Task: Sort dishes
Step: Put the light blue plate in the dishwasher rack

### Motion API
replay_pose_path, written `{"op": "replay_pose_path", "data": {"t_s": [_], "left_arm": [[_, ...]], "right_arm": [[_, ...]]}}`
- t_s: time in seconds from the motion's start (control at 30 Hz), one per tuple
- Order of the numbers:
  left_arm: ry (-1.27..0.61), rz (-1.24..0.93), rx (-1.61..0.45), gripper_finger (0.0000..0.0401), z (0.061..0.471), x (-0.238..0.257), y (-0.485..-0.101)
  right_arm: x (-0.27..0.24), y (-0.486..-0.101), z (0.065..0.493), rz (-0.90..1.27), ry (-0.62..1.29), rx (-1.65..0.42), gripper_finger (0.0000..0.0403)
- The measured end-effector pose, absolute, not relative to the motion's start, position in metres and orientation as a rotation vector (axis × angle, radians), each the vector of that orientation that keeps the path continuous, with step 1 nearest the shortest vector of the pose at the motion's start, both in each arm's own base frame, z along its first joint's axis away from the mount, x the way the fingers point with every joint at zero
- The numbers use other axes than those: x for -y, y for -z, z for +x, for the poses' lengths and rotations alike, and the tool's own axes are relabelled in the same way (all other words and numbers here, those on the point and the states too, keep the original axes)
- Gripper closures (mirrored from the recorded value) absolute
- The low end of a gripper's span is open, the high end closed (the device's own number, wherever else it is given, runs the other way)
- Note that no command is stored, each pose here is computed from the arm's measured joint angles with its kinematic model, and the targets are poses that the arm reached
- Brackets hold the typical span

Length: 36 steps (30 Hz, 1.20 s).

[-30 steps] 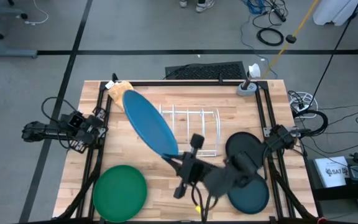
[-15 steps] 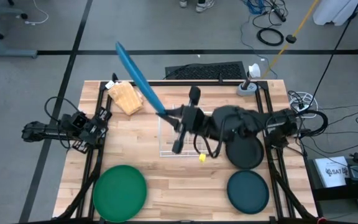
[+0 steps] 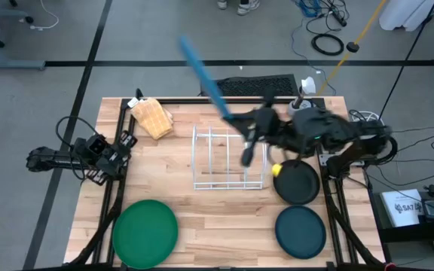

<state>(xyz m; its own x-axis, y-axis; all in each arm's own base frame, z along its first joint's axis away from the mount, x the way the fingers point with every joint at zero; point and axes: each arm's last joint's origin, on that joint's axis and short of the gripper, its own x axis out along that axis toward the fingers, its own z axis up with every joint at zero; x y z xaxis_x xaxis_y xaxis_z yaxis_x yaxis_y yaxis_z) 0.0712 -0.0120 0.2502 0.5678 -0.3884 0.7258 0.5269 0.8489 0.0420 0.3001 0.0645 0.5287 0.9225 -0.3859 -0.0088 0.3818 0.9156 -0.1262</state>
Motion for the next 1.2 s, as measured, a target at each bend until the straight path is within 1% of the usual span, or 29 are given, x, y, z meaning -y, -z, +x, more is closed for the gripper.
{"op": "replay_pose_path", "data": {"t_s": [0.07,0.13,0.23,0.33,0.4,0.5,0.6,0.73,0.87,0.97,1.1,1.2], "left_arm": [[0.540,-0.201,0.770,0.0269,0.074,0.012,-0.248],[0.547,-0.236,0.731,0.0269,0.076,0.012,-0.246],[0.550,-0.258,0.698,0.0269,0.078,0.012,-0.244],[0.539,-0.249,0.682,0.0269,0.079,0.012,-0.243],[0.517,-0.219,0.689,0.0269,0.080,0.012,-0.243],[0.460,-0.211,0.696,0.0269,0.081,0.011,-0.242],[0.403,-0.213,0.700,0.0269,0.082,0.009,-0.242],[0.332,-0.158,0.701,0.0269,0.083,0.008,-0.241],[0.270,-0.146,0.704,0.0269,0.084,0.007,-0.240],[0.230,-0.123,0.711,0.0269,0.085,0.006,-0.240],[0.206,-0.096,0.701,0.0269,0.085,0.005,-0.239],[0.200,-0.099,0.702,0.0269,0.085,0.005,-0.239]], "right_arm": [[-0.055,-0.513,0.273,-0.096,0.450,-0.018,0.0403],[-0.043,-0.490,0.242,-0.036,0.486,0.046,0.0403],[-0.035,-0.453,0.197,0.068,0.464,0.237,0.0403],[-0.040,-0.415,0.179,0.128,0.403,0.382,0.0403],[-0.044,-0.387,0.184,0.133,0.380,0.403,0.0403],[-0.050,-0.351,0.201,0.145,0.379,0.376,0.0403],[-0.056,-0.342,0.219,0.195,0.372,0.408,0.0403],[-0.069,-0.327,0.252,0.179,0.335,0.379,0.0402],[-0.079,-0.340,0.277,0.241,0.331,0.410,0.0402],[-0.089,-0.342,0.297,0.191,0.337,0.375,0.0402],[-0.094,-0.370,0.309,0.215,0.384,0.400,0.0402],[-0.104,-0.372,0.324,0.221,0.440,0.352,0.0402]]}}
